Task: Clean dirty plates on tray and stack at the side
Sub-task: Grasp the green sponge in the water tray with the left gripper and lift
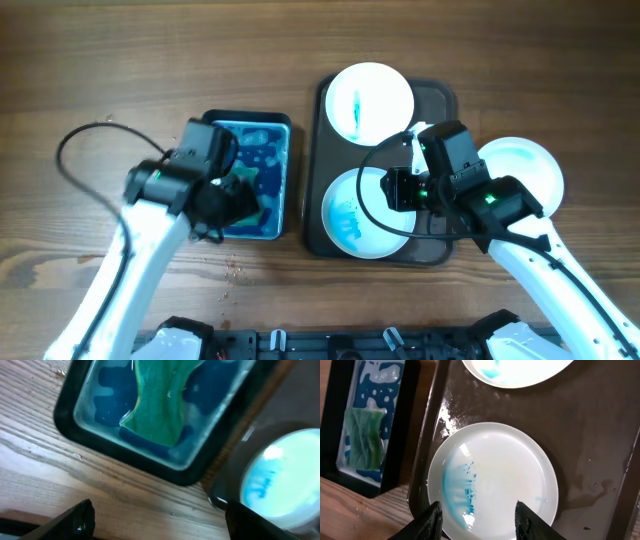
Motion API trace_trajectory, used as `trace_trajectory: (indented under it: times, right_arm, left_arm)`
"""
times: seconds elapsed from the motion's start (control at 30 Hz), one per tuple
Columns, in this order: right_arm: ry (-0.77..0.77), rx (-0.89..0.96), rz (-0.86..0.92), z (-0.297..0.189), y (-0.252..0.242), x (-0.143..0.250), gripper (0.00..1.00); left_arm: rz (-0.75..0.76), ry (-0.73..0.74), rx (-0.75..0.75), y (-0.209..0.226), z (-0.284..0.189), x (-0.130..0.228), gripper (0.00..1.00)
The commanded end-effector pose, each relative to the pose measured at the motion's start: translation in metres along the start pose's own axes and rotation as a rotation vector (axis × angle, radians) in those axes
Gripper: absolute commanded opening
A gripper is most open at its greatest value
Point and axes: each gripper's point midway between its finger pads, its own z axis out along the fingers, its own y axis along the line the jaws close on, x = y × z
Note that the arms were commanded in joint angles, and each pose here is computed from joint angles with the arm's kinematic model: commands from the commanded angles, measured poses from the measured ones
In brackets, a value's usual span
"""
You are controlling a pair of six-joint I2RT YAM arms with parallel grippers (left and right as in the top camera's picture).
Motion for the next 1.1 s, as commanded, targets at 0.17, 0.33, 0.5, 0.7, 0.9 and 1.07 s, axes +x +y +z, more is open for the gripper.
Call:
trace_trajectory:
  times: [0.17, 0.33, 0.5, 0.7, 0.9, 1.07]
  right_arm:
    - [-0.022, -0.024, -0.027, -0.006, 0.007, -0.006, 0.49]
    - [-0.022, -0.024, -0.027, -0.006, 0.007, -0.006, 0.49]
    - [-0.021, -0.024, -0.027, -0.006, 0.007, -0.006, 0.49]
    - [-0.022, -0.024, -0.027, -0.006, 0.007, -0.006, 0.49]
    - [-0.022, -0.023, -0.027, -0.006, 0.007, -0.006, 0.49]
    - [-0.023, -0.02, -0.027, -0.006, 0.006, -0.006, 0.49]
  left_arm:
    - [0.032, 0.112, -0.144, -0.002, 0.071, -0.014, 0.69]
    - [0.033, 0.197, -0.234, 0.008, 0.115, -0.008, 0.4]
    - [0.031, 0.244, -0.271, 0.013, 0.139, -0.003, 0.04]
    - [0.018, 0.166, -0.207, -0.001, 0.114, -0.025, 0.04]
    - [0.035, 0.023, -0.111, -0.014, 0.07, -0.056, 0.7]
    - [0.047, -0.018, -0.191, 0.001, 0.086, -0.063, 0.77]
